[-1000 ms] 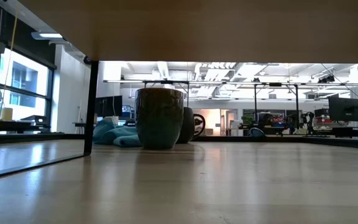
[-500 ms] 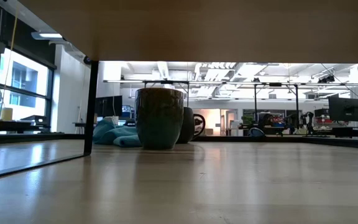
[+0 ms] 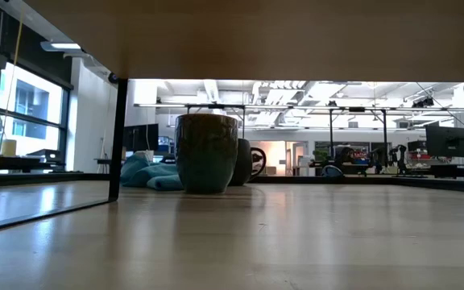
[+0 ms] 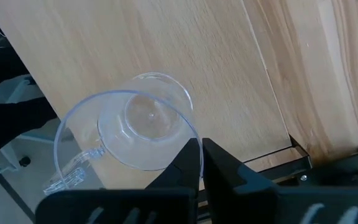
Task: Stack small to large cups/mugs on shelf
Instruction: Put the transparent mug on the shelf
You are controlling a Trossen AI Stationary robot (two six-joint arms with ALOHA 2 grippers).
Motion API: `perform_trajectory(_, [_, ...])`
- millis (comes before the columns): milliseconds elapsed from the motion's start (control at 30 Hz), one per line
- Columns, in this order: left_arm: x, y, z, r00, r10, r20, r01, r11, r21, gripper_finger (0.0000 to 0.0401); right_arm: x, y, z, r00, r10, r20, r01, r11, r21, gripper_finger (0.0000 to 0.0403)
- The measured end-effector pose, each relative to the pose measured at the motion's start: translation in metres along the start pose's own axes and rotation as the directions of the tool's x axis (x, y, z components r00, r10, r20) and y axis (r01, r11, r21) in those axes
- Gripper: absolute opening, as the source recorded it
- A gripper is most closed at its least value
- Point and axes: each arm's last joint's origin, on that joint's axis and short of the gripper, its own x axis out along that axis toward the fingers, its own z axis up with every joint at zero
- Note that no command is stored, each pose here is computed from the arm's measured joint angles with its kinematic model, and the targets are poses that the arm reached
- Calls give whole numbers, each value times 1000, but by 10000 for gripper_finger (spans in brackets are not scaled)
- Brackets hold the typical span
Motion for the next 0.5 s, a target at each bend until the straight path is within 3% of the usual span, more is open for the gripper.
perform_trajectory(500, [0, 0, 0, 1000, 0, 0, 0, 1000, 0, 215, 0, 2, 1, 1000, 21, 7, -21, 1000, -13, 0])
